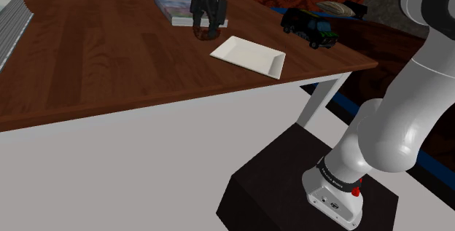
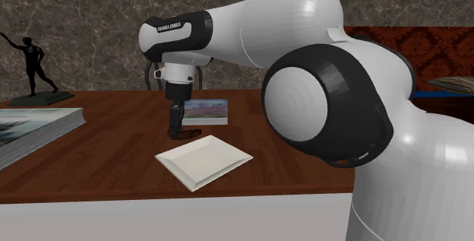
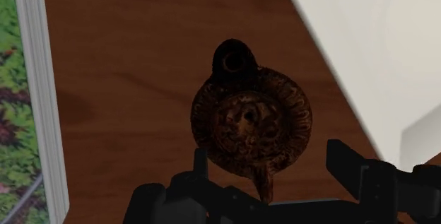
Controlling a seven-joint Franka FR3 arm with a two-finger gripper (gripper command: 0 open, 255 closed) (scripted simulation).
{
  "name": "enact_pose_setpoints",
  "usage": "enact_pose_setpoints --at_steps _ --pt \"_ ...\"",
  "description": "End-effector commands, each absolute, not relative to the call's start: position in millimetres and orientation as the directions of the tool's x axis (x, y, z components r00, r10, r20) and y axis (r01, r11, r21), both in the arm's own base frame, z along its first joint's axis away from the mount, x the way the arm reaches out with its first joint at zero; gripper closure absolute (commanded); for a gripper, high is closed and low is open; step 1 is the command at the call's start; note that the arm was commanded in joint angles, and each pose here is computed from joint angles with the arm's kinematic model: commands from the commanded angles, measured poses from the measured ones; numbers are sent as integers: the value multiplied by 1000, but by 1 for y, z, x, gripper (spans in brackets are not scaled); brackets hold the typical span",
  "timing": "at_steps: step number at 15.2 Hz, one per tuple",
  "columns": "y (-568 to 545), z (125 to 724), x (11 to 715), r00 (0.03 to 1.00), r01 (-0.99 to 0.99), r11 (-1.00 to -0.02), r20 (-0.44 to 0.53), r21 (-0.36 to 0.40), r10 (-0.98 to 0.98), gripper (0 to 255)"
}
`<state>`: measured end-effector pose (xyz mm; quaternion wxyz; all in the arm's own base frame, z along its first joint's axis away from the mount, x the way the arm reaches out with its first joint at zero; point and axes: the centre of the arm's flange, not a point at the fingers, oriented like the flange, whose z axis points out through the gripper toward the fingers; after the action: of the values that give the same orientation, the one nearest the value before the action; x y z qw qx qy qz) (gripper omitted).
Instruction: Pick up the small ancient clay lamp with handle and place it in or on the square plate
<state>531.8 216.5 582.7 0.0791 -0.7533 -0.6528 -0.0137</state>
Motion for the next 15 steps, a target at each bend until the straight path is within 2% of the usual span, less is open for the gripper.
enact_pose_setpoints --at_steps 1,8,15 --pt "219 569 527 143 981 -127 100 -150 985 255" --pt "204 563 525 144 980 -127 103 -152 984 255" --pt "218 604 528 143 981 -127 101 -150 985 255"
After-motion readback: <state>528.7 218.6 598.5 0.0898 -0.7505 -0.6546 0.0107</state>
